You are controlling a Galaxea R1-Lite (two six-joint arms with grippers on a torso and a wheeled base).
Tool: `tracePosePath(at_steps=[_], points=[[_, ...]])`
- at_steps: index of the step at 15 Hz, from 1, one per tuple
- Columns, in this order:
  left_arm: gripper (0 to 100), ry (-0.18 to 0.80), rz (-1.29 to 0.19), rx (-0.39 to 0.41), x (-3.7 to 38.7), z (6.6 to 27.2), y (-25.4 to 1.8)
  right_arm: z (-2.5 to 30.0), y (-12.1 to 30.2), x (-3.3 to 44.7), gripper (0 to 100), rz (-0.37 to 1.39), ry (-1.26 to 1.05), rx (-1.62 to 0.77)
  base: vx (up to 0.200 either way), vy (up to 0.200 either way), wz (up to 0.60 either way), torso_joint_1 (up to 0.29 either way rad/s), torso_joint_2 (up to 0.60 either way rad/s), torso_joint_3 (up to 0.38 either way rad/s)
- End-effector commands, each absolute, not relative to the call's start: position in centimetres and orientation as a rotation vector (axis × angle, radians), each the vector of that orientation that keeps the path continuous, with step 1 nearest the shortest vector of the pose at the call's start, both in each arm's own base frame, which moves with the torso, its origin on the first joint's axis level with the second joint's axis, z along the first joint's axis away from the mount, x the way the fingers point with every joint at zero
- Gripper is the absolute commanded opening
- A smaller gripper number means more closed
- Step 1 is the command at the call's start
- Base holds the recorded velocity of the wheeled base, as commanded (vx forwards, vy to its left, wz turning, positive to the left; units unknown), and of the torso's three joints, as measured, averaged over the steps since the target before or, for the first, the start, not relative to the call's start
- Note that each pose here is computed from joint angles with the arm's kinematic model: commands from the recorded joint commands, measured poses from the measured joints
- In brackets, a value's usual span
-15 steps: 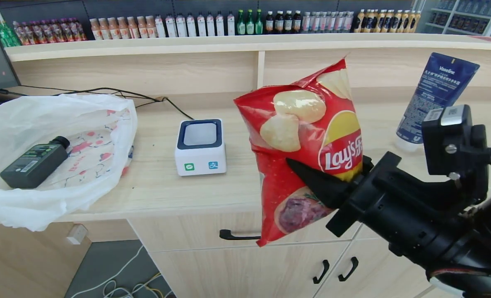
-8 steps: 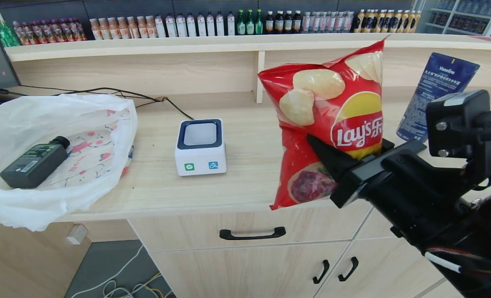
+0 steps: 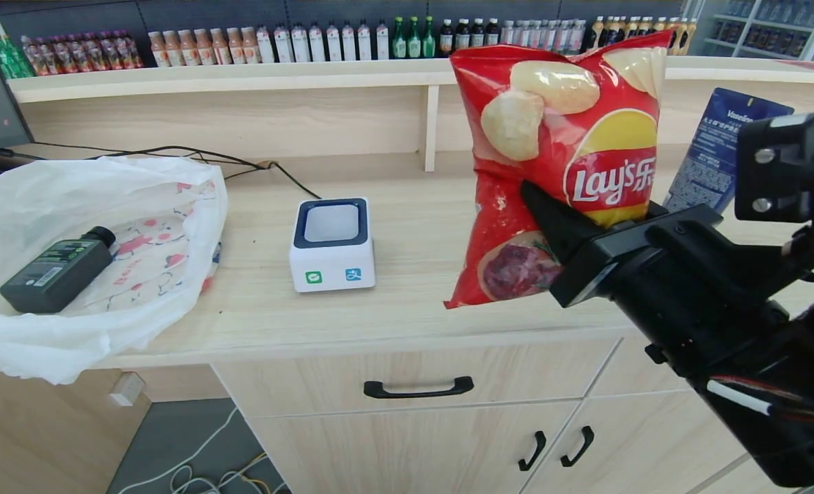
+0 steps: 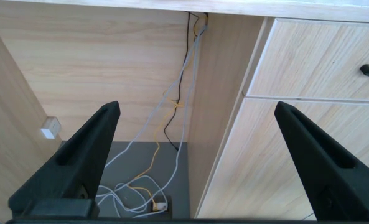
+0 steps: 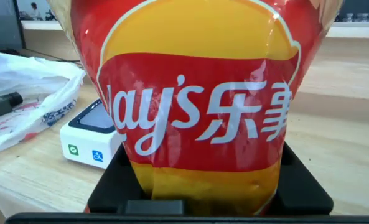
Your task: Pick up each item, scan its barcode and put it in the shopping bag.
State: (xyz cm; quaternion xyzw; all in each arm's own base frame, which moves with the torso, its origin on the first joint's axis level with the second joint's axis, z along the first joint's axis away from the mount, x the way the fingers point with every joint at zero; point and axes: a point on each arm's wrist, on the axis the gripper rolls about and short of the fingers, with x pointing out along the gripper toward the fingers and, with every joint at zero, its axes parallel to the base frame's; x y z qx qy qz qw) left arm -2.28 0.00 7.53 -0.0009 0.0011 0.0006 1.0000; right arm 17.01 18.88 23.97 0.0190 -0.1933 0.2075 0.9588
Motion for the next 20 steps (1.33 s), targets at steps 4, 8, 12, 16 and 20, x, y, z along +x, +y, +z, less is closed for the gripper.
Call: tracePosePath(at_steps=[4,8,12,16,20], points=[[100,0.002,0.002,-0.003,-2.3,7.5,0.0,23.1,19.0,17.2,0,0.426,-0.37,0.083,0.0,0.2,0.0,0.007,0.01,0.001],[100,0.002,0.002,-0.003,-2.3,7.5,0.0,22.9,18.4,17.8,0,0.397,-0.378,0.098,0.0,0.2,0.0,-0.001,0.0,0.005],[100,0.002,0.003,-0.003,-2.3,7.5,0.0,22.5,18.2,17.6,0,0.4,-0.369,0.092,0.0,0.2,0.0,0.001,0.0,0.002],[100,0.002,0.0,-0.002,-2.3,7.5,0.0,22.5,17.3,16.8,0,0.413,-0.375,0.09,0.0,0.1,0.0,0.0,0.0,0.002],[100,0.002,0.0,-0.002,-2.3,7.5,0.0,22.6,17.2,16.1,0,0.422,-0.359,0.066,0.0,0.0,0.0,0.0,0.0,0.0]])
